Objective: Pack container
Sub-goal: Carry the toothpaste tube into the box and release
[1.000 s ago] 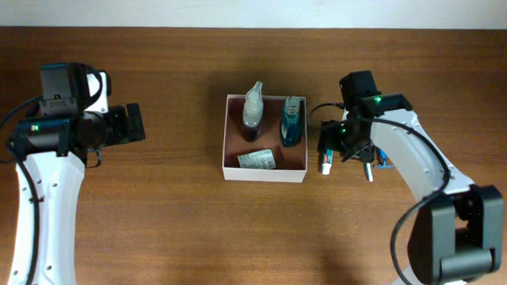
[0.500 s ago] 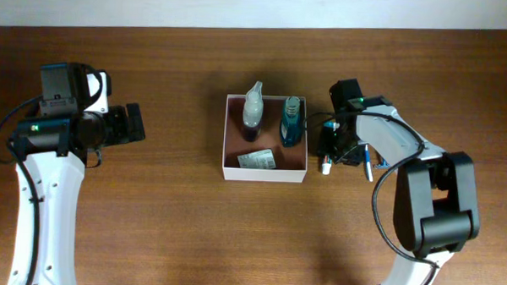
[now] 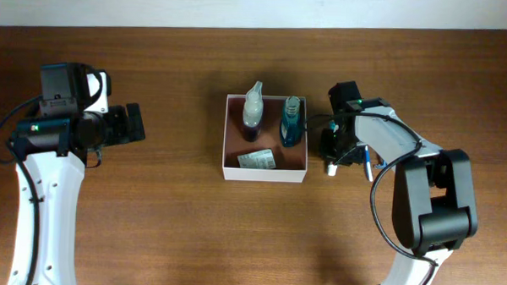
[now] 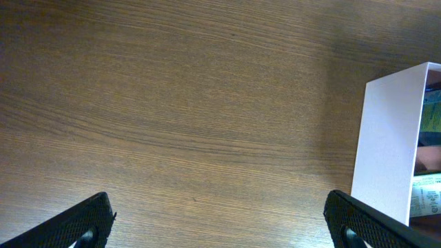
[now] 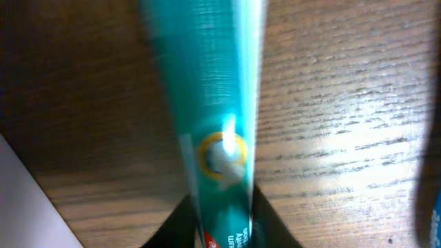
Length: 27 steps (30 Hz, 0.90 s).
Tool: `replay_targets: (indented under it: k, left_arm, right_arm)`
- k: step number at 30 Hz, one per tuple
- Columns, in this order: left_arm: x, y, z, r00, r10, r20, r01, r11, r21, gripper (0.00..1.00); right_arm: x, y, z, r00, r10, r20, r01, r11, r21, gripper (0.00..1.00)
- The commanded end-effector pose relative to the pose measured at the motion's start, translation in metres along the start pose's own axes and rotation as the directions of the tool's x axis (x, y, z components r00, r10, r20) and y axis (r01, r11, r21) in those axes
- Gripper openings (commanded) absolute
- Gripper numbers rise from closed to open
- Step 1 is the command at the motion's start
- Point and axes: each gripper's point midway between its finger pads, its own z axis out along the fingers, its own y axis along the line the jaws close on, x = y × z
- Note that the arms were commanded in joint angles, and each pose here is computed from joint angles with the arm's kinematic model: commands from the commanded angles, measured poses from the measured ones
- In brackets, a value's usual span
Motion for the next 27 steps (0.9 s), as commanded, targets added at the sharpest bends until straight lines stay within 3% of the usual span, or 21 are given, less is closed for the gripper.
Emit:
replay_targets:
  k: [1,4,12,15,19,20,25,27]
  left_arm:
    - [-0.005,-0.001,-0.007,1.000,-0.008,0.024,0.008,1.000,0.010,1.00]
    - [-0.005,-0.001,-0.007,1.000,-0.008,0.024,0.008,1.000,0.010,1.00]
    - [-0.005,-0.001,-0.007,1.000,-0.008,0.024,0.008,1.000,0.010,1.00]
    - [-0.005,-0.001,-0.007,1.000,-0.008,0.024,0.008,1.000,0.010,1.00]
    - [-0.005,-0.001,-0.007,1.000,-0.008,0.024,0.008,1.000,0.010,1.00]
    - [-0.005,-0.001,-0.007,1.000,-0.008,0.024,0.008,1.000,0.010,1.00]
    - [-0.005,-0.001,-0.007,1.000,-0.008,0.024,0.008,1.000,0.010,1.00]
    - [-0.005,-0.001,-0.007,1.000,-0.008,0.024,0.008,1.000,0.009,1.00]
  right_arm:
    - [0.011,-0.006,0.002,1.000,0.006,-0.030,-0.005,1.000,0.028,0.13]
    - [0.014,-0.007,-0.018,1.000,0.005,-0.018,-0.005,1.000,0.022,0.07]
    - [0.028,-0.003,-0.109,0.992,-0.003,0.125,0.013,0.997,-0.076,0.04]
    - [0.054,0.021,-0.156,0.961,-0.181,0.210,0.220,0.959,-0.181,0.04]
    - [0.087,0.058,-0.191,0.811,-0.473,0.344,0.556,0.806,-0.204,0.04]
    - [0.097,0.070,-0.196,0.732,-0.565,0.380,0.658,0.732,-0.178,0.04]
    - [0.104,0.111,-0.200,0.483,-0.729,0.485,0.855,0.512,-0.081,0.04]
    - [0.102,0.129,-0.200,0.326,-0.786,0.526,0.924,0.382,-0.003,0.04]
